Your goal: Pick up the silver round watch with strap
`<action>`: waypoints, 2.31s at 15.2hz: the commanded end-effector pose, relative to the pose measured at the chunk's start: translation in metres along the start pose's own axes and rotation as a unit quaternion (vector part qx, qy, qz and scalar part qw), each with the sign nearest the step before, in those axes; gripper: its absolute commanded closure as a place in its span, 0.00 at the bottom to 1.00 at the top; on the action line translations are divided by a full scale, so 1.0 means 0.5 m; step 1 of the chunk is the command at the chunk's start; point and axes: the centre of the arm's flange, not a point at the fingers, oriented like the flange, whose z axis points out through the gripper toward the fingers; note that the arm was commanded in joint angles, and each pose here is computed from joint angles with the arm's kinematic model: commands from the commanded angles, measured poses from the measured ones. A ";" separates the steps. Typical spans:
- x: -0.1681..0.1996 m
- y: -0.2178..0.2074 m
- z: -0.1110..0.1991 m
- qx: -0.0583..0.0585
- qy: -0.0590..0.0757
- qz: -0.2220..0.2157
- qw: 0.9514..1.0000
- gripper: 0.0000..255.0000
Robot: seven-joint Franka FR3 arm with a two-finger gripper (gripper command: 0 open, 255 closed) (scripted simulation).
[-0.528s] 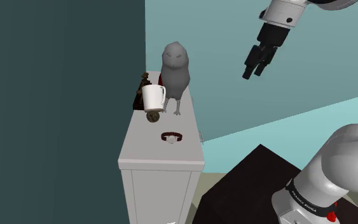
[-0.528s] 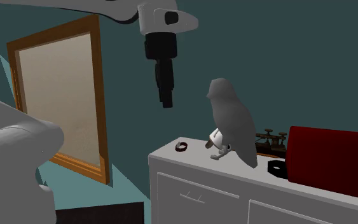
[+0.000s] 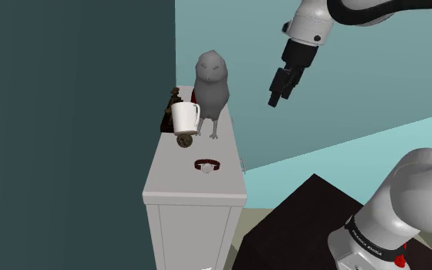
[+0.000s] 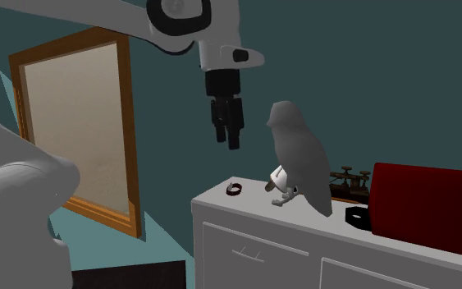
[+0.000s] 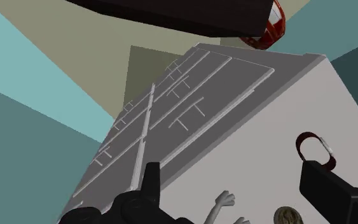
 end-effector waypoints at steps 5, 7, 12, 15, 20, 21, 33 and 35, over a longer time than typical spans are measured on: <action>0.073 -0.128 0.079 -0.012 0.002 -0.074 0.997 0.00; 0.092 -0.172 0.106 -0.016 0.002 -0.098 0.995 0.00; 0.131 -0.283 0.174 -0.026 0.003 -0.159 0.987 0.00; 0.148 -0.351 0.216 -0.032 0.003 -0.195 0.980 0.00; 0.166 -0.464 0.286 -0.041 0.004 -0.253 0.967 0.00; 0.165 -0.464 0.297 -0.041 0.004 -0.253 0.967 0.00; 0.158 -0.461 0.364 -0.041 0.004 -0.253 0.967 1.00; 0.159 -0.461 0.365 -0.041 0.004 -0.253 0.967 1.00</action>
